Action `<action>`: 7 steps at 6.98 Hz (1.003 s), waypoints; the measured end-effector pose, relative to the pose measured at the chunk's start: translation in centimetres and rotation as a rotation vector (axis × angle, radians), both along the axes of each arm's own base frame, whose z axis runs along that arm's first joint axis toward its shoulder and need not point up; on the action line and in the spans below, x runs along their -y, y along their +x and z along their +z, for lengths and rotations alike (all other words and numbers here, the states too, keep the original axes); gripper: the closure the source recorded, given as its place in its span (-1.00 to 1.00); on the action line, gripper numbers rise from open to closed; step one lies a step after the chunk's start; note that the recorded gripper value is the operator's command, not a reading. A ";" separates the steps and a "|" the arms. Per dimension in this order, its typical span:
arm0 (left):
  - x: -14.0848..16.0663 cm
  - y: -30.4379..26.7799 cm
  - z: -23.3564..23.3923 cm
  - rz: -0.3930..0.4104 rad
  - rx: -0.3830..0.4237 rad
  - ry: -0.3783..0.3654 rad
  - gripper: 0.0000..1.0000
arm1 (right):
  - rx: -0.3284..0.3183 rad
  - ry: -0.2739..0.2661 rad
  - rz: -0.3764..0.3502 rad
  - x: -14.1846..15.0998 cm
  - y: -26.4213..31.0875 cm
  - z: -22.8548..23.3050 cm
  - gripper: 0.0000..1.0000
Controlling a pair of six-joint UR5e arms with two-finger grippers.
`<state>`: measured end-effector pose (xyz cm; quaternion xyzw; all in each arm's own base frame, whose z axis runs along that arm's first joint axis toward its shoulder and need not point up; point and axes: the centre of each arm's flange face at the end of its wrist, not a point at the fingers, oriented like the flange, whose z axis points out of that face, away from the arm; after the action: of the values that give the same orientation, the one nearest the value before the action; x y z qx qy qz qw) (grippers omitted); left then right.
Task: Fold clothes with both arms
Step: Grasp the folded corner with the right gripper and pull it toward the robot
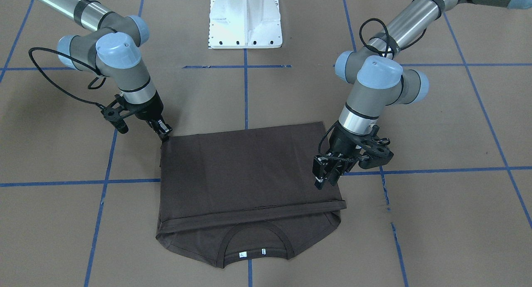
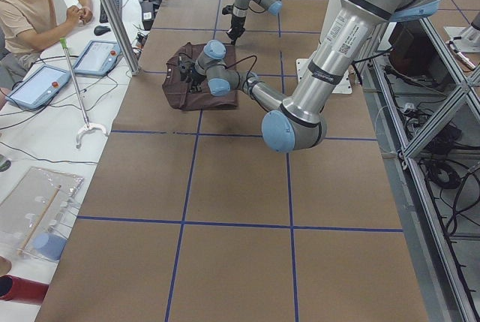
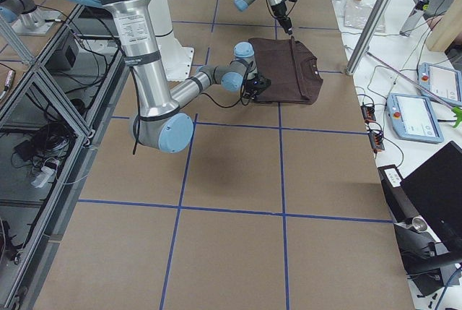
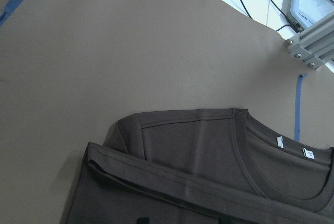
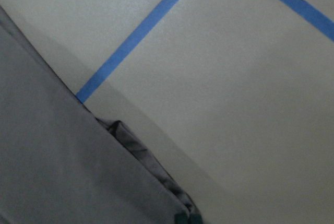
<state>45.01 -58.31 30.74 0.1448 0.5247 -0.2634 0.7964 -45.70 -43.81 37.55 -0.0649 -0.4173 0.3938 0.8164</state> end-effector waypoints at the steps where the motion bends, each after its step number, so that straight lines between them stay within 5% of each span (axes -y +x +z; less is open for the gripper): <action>1: -0.3 -0.3 -0.5 0.000 -0.012 0.007 -0.08 | 0.023 0.008 -0.030 -2.9 1.6 -0.4 1.00; 5: -5.6 -2.4 -4.0 0.073 -0.130 0.015 -0.08 | 0.167 -0.014 -0.297 -21.5 4.1 -5.7 1.00; 7: -8.7 -2.9 -4.7 0.125 -0.182 -0.017 -0.23 | 0.177 -0.027 -0.422 -27.3 2.8 -6.1 -0.99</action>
<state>42.12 -49.60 26.02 0.0808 0.6007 -0.2298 0.7614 -42.92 -16.47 31.42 -0.1961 -0.4592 0.2126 0.8399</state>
